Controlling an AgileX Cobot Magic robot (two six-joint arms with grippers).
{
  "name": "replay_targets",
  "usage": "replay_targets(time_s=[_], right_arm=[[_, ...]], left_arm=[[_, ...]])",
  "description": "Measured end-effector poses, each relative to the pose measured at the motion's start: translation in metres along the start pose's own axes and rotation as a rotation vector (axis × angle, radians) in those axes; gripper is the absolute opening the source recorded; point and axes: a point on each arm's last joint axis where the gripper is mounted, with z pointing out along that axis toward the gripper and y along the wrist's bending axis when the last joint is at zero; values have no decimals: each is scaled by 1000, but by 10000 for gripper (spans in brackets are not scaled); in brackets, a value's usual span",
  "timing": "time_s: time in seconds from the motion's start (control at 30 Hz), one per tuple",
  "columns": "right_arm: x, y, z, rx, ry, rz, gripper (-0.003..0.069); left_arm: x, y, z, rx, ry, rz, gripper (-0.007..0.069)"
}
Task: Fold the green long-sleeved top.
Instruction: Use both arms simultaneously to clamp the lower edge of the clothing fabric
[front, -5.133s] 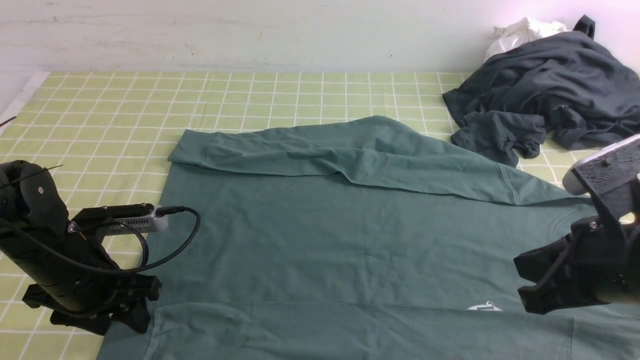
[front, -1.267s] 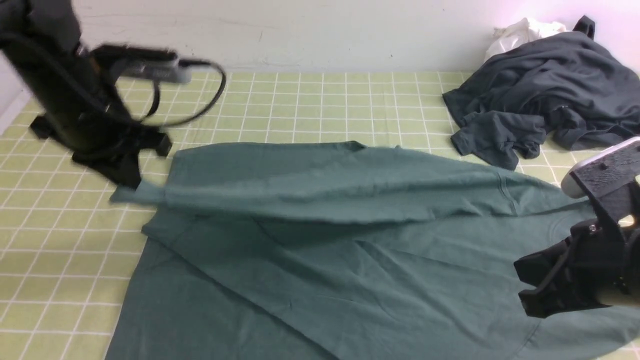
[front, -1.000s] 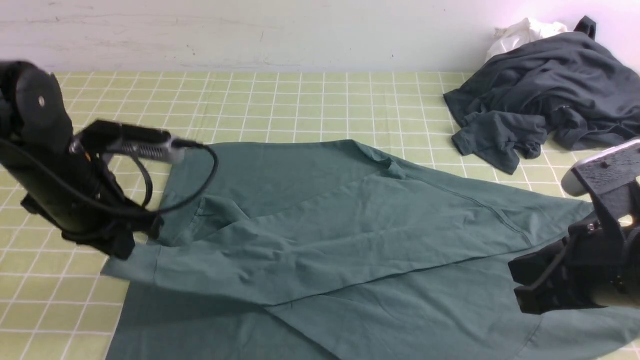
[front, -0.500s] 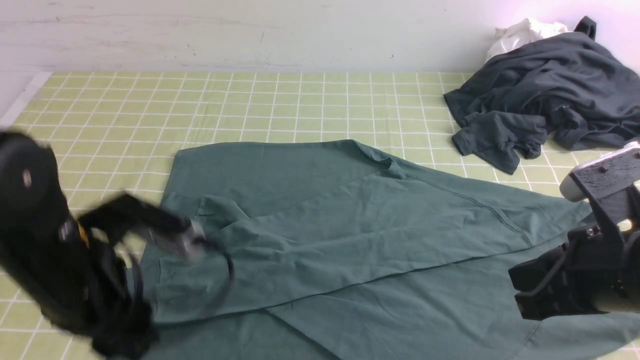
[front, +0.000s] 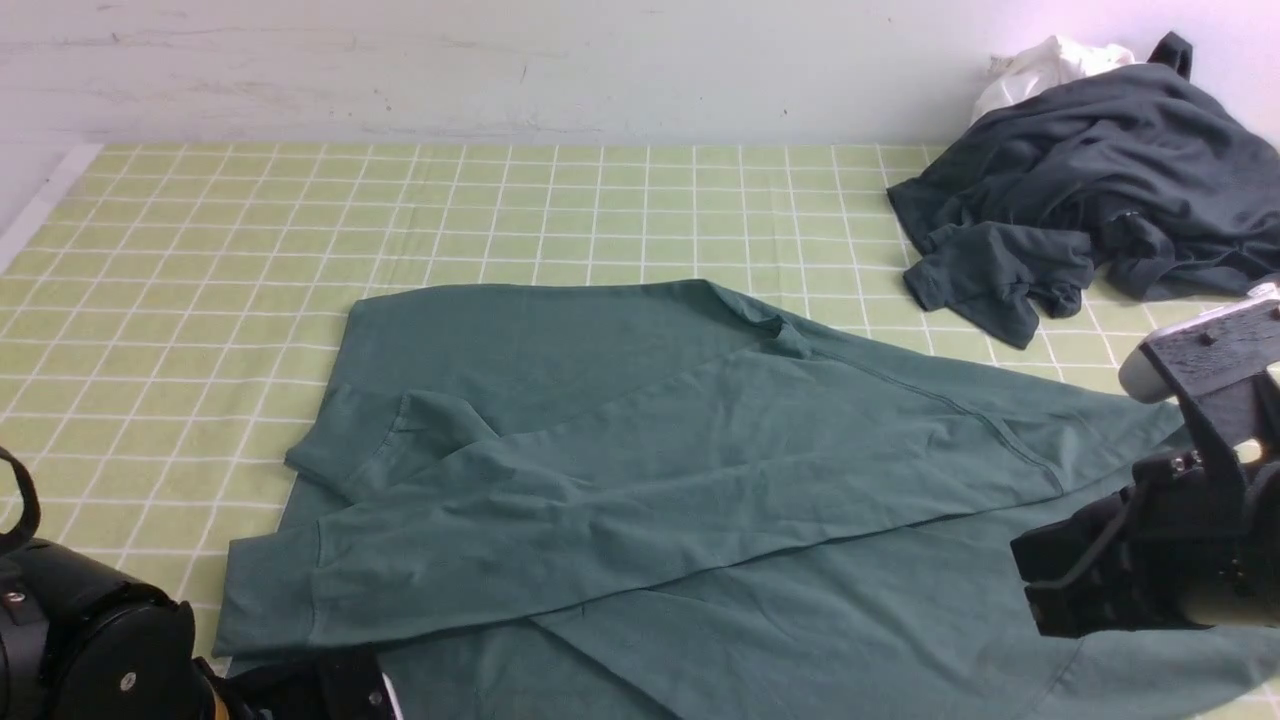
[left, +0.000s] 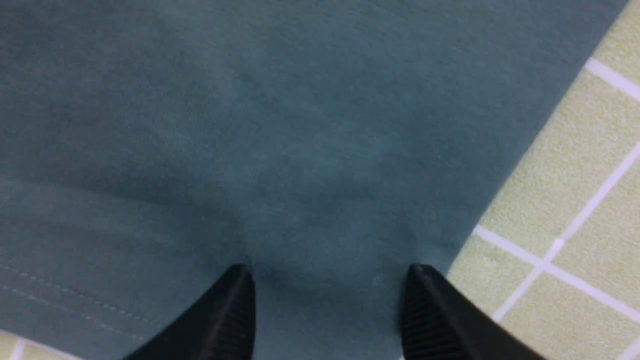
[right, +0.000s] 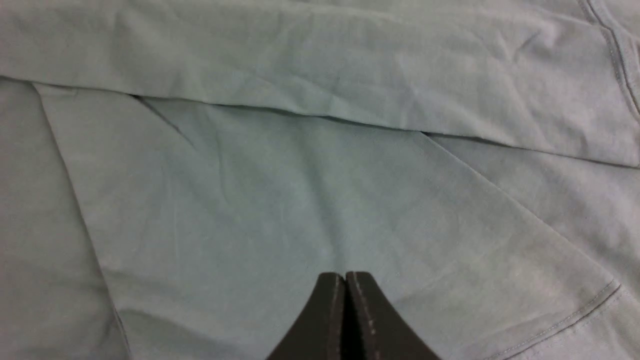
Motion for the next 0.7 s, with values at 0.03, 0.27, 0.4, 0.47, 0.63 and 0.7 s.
replay_targets(time_s=[0.03,0.27,0.4,0.47,0.63,0.7], right_arm=[[0,0,0,0,0,0,-10],[1,0,0,-4,7,0,-10],[1,0,0,-5,9,-25,-10],[1,0,0,-5,10,-25,-10],[1,1,0,-9,10,-21,-10],[1,1,0,-9,10,-21,-10]], left_arm=[[0,0,2,5,7,1,357],[1,-2,6,37,52,12,286],[6,-6,-4,33,46,8,281],[7,-6,-9,17,34,13,281],[11,-4,-10,-15,62,52,281],[10,-2,-7,-18,74,61,281]])
